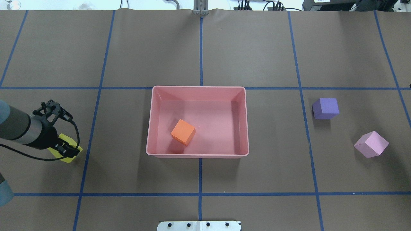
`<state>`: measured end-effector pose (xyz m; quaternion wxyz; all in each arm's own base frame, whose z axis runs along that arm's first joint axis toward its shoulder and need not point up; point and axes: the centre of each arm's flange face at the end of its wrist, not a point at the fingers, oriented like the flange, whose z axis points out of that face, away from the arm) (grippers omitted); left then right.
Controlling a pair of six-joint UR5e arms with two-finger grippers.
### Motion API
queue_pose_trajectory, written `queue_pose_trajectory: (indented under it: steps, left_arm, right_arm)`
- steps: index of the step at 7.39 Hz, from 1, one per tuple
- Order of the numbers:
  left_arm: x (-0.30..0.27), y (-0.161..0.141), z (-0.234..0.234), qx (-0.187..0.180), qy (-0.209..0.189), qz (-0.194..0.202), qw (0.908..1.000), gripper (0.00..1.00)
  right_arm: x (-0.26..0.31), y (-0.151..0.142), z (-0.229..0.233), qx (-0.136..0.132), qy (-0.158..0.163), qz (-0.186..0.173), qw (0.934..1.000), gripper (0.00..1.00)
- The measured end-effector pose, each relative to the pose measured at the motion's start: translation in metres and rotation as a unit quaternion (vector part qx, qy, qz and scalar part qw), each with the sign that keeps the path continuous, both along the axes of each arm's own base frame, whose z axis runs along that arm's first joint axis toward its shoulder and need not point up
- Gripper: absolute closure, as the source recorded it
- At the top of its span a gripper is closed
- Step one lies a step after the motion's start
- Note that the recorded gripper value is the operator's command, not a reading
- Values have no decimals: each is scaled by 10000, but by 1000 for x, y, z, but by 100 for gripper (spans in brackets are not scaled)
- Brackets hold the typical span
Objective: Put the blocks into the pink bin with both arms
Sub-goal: 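Carry the yellow-green cube into the bin beside the orange cube, release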
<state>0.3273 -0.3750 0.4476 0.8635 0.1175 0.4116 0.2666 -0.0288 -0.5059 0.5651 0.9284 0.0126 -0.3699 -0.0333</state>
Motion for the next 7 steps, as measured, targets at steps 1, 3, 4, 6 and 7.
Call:
queue_pose_trajectory:
  steps: [1, 3, 4, 6, 7]
  left_arm:
    - [10, -15, -58, -251, 39, -185, 9995, 95]
    - [45, -44, -182, -871, 167, -708, 9935, 74]
    - [70, -56, -229, -1172, 240, -918, 9886, 30]
    - [129, -65, -288, -1643, 290, -1108, 9797, 0]
    - [141, -68, -301, -1740, 295, -1158, 9775, 0]
  right_arm:
    - [0, 0, 0, 3, -1, 0, 10000, 0]
    - [0, 0, -1, 23, -4, -8, 10000, 0]
    - [-1, -1, -2, 98, -18, -19, 9999, 0]
    - [-3, 0, -3, 283, -58, -26, 9996, 0]
    - [-4, 0, -4, 320, -72, -30, 9995, 0]
